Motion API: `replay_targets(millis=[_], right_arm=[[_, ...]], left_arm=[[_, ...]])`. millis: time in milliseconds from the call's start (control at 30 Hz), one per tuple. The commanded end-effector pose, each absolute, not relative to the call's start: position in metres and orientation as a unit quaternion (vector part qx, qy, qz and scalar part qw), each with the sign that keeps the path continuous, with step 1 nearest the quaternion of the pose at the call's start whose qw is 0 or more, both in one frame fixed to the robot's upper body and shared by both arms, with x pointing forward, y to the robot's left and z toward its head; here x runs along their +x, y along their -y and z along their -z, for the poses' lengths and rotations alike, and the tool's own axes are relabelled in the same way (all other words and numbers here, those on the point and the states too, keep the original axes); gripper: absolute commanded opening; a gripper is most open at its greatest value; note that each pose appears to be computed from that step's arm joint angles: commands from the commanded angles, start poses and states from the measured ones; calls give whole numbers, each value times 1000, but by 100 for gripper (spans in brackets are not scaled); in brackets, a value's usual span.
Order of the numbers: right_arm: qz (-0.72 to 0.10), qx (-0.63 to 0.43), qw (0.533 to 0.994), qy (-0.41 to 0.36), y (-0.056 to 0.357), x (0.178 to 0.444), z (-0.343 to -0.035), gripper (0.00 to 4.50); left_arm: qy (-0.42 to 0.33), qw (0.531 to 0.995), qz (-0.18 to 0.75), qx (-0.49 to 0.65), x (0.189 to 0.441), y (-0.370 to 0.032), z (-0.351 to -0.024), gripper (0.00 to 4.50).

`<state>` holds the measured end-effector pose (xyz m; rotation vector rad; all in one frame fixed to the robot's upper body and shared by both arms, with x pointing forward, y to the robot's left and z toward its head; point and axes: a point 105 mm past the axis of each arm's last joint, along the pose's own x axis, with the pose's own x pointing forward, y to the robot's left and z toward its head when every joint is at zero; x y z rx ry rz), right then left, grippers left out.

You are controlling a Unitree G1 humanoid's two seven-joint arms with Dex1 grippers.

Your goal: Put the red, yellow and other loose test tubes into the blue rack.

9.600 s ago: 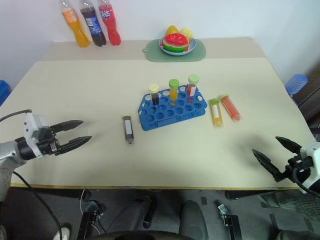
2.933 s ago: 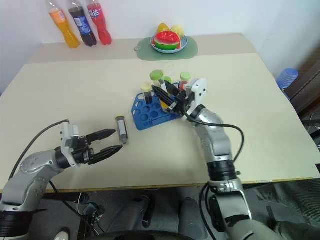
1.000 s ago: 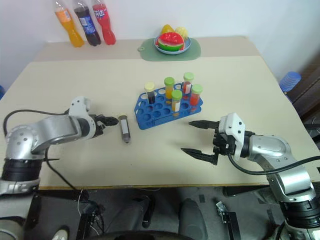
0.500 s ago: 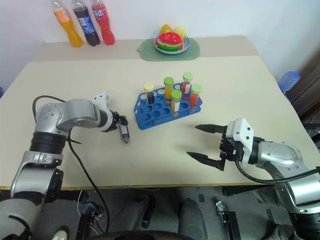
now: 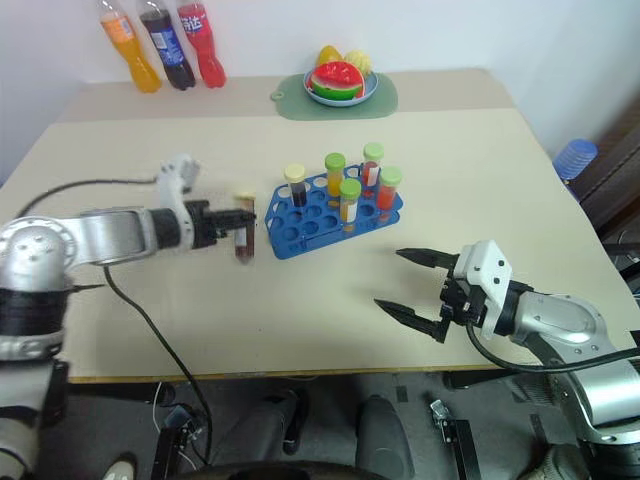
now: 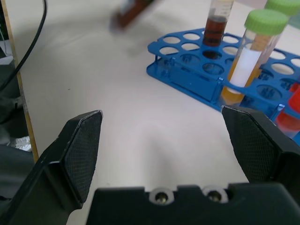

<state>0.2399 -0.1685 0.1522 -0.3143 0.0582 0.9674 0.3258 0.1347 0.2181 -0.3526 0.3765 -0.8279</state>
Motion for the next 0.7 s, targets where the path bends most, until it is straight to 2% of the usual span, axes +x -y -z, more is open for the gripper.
replay_targets(millis=[33,167,233,433,700], right_arm=[[-447,-159,880,10,159,238,-163,450],[-419,-154,894,33,152,240,-163,450],[-411,-158,897,39,150,241,-163,450],[-382,-170,907,55,148,240,-163,450],[-367,-160,914,60,141,234,-162,450]], left_arm=[[-72,854,481,-182,329,-141,-259,79],[31,862,500,-80,357,-105,-258,79],[67,850,520,-47,360,-91,-251,79],[45,823,560,-86,373,-61,-221,79],[34,833,551,-29,388,-48,-191,79]])
